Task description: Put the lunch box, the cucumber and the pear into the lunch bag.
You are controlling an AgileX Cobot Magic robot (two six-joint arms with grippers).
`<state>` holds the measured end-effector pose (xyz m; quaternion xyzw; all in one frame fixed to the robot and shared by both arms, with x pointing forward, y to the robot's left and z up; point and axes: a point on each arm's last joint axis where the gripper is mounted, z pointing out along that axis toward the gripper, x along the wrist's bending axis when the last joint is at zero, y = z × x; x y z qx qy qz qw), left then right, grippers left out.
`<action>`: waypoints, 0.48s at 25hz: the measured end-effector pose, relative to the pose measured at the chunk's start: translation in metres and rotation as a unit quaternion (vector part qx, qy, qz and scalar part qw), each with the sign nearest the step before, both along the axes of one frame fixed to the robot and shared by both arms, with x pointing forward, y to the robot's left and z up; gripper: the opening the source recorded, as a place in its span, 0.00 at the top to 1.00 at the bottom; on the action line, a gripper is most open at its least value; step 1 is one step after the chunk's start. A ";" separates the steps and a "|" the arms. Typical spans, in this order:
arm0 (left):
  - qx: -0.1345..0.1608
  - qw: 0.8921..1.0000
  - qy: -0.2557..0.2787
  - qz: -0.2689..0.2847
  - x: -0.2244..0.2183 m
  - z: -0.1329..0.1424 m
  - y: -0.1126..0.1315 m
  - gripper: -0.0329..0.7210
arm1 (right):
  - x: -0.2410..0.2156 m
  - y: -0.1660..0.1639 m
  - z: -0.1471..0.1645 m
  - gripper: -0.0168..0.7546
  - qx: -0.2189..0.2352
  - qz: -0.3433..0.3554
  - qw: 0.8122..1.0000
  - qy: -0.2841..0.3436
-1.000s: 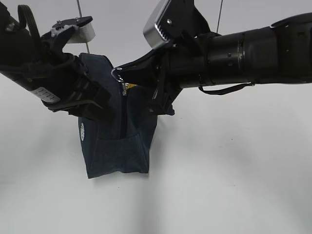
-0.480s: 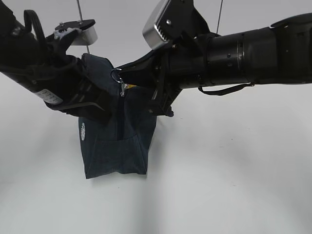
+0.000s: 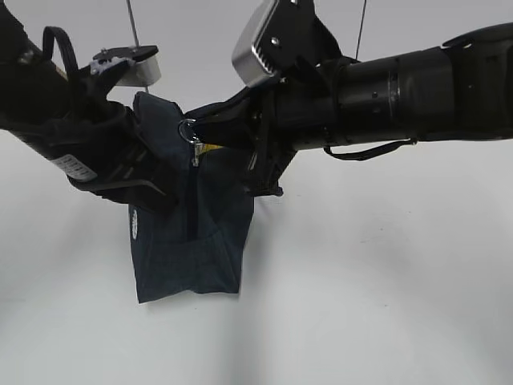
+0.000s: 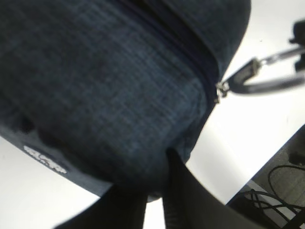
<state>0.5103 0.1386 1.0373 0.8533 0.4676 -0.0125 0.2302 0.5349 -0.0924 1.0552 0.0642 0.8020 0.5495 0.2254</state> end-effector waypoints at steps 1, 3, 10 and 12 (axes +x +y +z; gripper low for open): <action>0.002 1.000 0.008 -0.001 0.000 -0.003 -0.001 0.94 | 0.000 0.000 0.000 0.98 -0.001 0.000 1.000 0.000; 0.004 1.000 0.017 -0.003 0.000 -0.008 -0.002 0.94 | 0.000 0.000 -0.001 0.98 -0.003 0.002 1.000 -0.001; 0.013 0.999 0.033 -0.005 -0.010 -0.029 -0.003 0.94 | 0.000 0.000 -0.001 0.98 -0.006 0.004 1.000 -0.005; 0.015 0.999 0.036 -0.005 -0.011 -0.031 -0.003 0.94 | 0.000 0.000 -0.002 0.98 -0.008 0.004 1.000 -0.006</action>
